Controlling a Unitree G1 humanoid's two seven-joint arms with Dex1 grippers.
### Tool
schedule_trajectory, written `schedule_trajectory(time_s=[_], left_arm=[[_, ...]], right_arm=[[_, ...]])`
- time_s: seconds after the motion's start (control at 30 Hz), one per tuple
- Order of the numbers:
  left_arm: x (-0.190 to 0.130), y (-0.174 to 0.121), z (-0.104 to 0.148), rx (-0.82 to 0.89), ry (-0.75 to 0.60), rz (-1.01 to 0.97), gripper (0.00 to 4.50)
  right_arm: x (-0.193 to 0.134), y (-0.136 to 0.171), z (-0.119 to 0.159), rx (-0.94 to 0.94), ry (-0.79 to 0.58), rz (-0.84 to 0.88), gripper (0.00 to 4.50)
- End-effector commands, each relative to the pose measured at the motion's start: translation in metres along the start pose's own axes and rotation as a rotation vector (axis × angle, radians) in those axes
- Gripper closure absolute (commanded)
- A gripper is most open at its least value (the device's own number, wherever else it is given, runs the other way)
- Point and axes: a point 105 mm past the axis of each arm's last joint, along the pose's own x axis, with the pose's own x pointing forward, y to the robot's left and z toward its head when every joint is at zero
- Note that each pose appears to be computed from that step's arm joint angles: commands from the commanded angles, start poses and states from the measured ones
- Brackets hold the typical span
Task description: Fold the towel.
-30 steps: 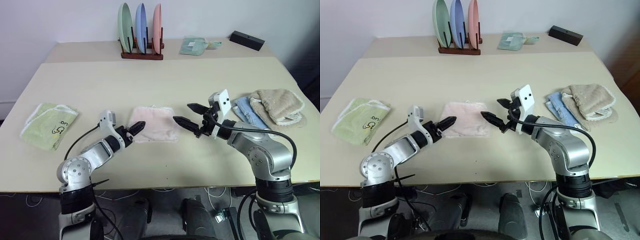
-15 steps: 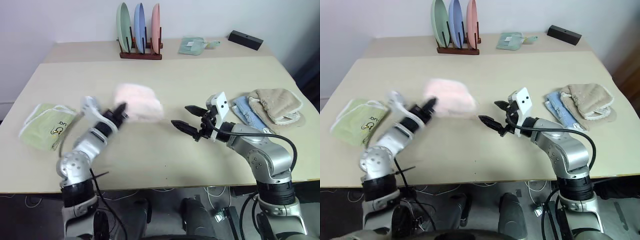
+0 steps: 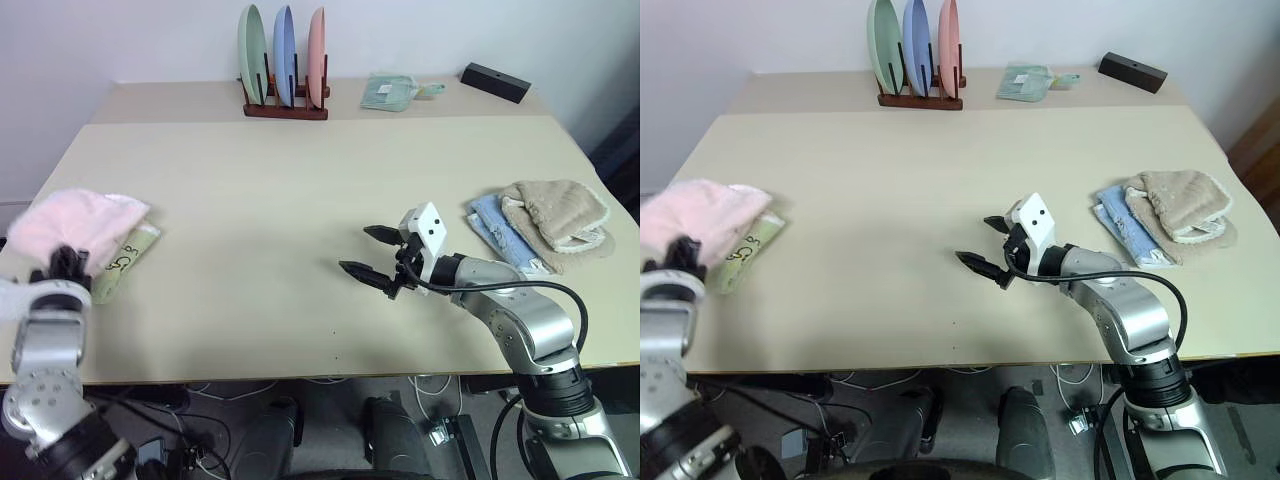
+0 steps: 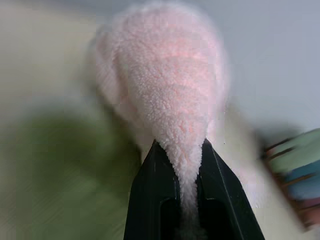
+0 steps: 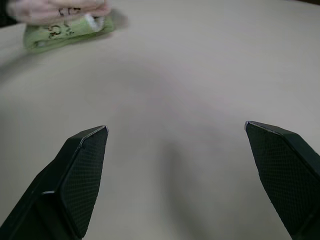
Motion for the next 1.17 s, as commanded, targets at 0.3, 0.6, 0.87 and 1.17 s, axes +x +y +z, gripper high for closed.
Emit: schedule_trajectory(time_s=[0.3,0.6,0.87,1.17], left_arm=[[-0.03,-0.004,0.052,-0.073,-0.218,-0.038,0.03],[-0.056,-0.096,0.039,0.718,-0.1,-0.488,0.03],[-0.075,-0.119,-0.099,1.145,0.282,-0.927,0.03],[-0.071,-0.105,-0.151,1.164,0.372,-1.038,0.03]], right_arm=[[-0.001,0.015,0.004,-0.194,-0.021,0.146,0.0],[-0.003,-0.028,0.013,-0.236,-0.054,-0.007,0.0],[-0.031,-0.053,-0.008,-0.227,0.001,-0.14,0.0],[-0.057,-0.054,-0.019,-0.197,0.022,-0.212,0.0]])
